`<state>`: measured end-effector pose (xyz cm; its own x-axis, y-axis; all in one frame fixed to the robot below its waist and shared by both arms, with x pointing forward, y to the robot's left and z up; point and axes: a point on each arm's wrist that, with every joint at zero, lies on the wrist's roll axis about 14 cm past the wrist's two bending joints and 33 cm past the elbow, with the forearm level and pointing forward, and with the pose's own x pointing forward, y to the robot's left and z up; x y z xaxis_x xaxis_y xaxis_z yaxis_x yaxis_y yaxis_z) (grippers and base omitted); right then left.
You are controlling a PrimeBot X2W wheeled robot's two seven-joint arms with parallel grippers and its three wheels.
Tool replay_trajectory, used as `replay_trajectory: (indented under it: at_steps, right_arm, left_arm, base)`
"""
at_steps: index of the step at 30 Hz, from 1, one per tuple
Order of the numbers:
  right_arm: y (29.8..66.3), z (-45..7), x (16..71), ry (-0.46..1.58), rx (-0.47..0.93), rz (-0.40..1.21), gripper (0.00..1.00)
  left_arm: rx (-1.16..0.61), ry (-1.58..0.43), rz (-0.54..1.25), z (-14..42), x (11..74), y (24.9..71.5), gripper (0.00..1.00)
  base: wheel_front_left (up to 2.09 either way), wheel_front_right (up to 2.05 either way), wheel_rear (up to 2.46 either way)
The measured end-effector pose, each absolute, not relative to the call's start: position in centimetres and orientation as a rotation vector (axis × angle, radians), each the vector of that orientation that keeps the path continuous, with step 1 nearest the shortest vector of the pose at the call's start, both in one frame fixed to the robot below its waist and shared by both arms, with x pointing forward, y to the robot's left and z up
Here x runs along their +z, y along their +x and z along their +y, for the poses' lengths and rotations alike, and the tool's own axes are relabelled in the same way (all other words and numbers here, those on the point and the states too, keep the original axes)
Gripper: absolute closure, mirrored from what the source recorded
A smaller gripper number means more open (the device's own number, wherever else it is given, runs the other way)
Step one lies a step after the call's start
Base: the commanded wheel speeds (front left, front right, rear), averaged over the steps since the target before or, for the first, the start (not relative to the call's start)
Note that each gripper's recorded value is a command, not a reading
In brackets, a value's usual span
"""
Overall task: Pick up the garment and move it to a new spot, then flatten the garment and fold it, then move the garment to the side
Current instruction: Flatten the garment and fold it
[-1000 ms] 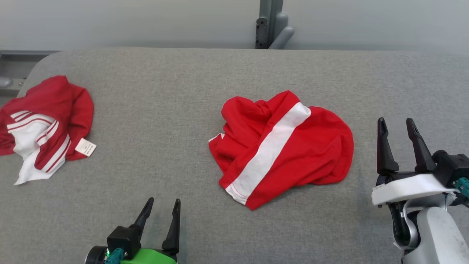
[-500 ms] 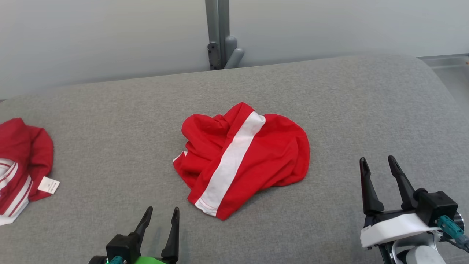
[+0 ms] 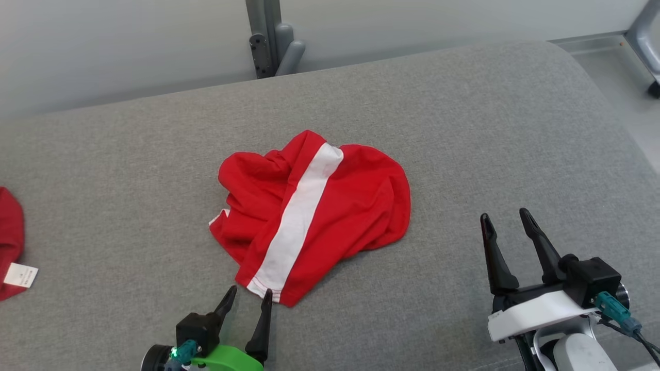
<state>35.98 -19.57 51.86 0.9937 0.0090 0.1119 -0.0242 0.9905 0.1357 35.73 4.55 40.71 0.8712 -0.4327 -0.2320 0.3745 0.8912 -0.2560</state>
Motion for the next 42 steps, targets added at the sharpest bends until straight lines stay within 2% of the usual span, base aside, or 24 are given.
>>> replay_trajectory:
  at_steps: [9,10,11,12,13,31,32,33,34,42]
  right_arm:
    - [35.8,-21.4,50.8,0.130,-0.040,-0.078,0.00]
    - [35.8,-21.5,50.7,0.129,-0.043,-0.075,0.00]
    - [35.8,-21.6,50.6,0.129,-0.047,-0.074,0.00]
    - [35.8,-21.6,50.6,0.128,-0.049,-0.072,0.00]
    - [35.8,-21.7,50.6,0.128,-0.050,-0.072,0.00]
    - [37.3,-19.5,50.2,0.151,0.013,-0.064,0.00]
    - [37.3,-19.4,50.2,0.155,0.015,-0.063,0.00]
    - [37.3,-19.4,50.2,0.155,0.015,-0.063,0.00]
    - [37.3,-19.3,50.1,0.158,0.016,-0.061,0.00]
    - [36.7,-20.4,49.7,0.144,-0.013,-0.045,0.00]
  left_arm:
    - [-0.429,-0.204,0.348,3.8,38.8,36.8,0.02]
    - [-0.428,-0.204,0.354,3.8,38.6,36.8,0.45]
    - [-0.428,-0.204,0.359,3.8,38.5,36.8,0.61]
    - [-0.427,-0.204,0.362,3.8,38.3,36.8,0.88]
    - [-0.425,-0.204,0.363,3.9,38.3,36.8,1.00]
    - [-0.379,-0.208,0.290,5.9,40.2,37.6,1.00]
    - [-0.381,-0.210,0.287,5.8,40.2,37.6,0.87]
    - [-0.381,-0.210,0.287,5.8,40.2,37.6,0.25]
    - [-0.383,-0.213,0.292,5.8,40.1,37.5,0.00]
    - [-0.411,-0.196,0.328,4.8,39.0,37.9,0.00]
  base:
    - [0.00,0.00,0.00]
    - [0.00,0.00,0.00]
    - [0.00,0.00,0.00]
    - [0.00,0.00,0.00]
    - [0.00,0.00,0.00]
    - [0.00,0.00,0.00]
    - [0.00,0.00,0.00]
    - [0.00,0.00,0.00]
    - [0.00,0.00,0.00]
    - [0.00,0.00,0.00]
